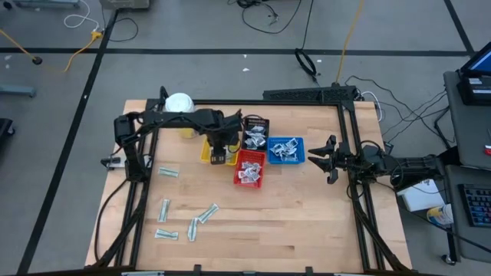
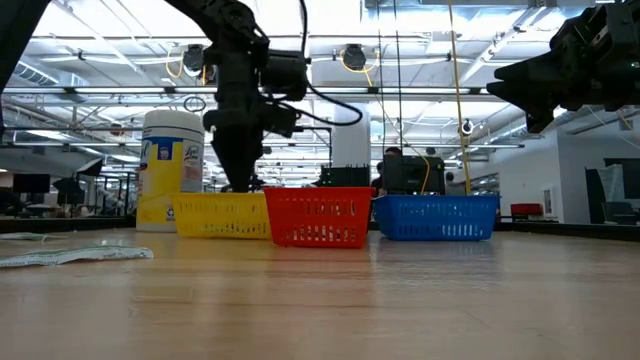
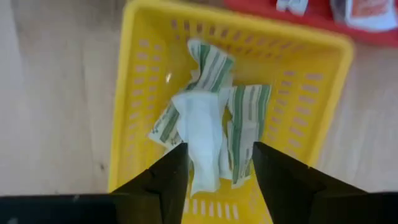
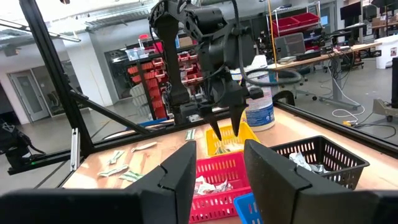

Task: Pick & Place First Aid Supplies
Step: Put the bandage pack into the yellow bin

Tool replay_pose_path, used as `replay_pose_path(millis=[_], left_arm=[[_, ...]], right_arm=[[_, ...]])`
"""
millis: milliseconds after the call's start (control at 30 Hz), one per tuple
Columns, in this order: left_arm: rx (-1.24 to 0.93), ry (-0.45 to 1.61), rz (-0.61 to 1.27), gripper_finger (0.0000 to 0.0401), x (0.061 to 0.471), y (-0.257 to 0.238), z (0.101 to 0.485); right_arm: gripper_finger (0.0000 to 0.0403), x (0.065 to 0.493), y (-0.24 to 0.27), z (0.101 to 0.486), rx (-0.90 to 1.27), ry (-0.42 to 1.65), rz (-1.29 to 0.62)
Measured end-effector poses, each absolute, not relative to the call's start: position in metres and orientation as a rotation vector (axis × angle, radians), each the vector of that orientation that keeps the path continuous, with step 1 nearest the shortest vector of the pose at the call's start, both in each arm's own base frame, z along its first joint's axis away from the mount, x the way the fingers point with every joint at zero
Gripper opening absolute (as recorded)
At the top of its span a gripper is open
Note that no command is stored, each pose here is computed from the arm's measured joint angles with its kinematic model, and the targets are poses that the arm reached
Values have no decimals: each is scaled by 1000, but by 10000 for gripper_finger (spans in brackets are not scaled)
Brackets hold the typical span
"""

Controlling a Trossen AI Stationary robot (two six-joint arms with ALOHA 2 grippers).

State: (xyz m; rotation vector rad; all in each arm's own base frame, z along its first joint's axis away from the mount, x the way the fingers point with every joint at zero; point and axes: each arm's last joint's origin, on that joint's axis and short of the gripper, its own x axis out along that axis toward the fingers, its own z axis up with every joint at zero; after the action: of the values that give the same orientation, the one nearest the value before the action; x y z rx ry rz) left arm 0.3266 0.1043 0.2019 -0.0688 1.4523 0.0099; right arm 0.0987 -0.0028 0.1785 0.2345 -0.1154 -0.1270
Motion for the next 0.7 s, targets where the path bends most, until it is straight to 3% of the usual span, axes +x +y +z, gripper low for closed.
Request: replay_pose_path(millis=[267, 567, 700], left_arm=[[-289, 1412, 212, 199, 333, 106, 222], [-707, 1367, 464, 185, 331, 113, 229], [-778, 1357, 504, 180, 332, 111, 229]], right_arm=[[130, 99, -3, 179, 235, -115, -127], [130, 99, -3, 179, 234, -115, -127], [130, 99, -3, 179, 234, -115, -127]])
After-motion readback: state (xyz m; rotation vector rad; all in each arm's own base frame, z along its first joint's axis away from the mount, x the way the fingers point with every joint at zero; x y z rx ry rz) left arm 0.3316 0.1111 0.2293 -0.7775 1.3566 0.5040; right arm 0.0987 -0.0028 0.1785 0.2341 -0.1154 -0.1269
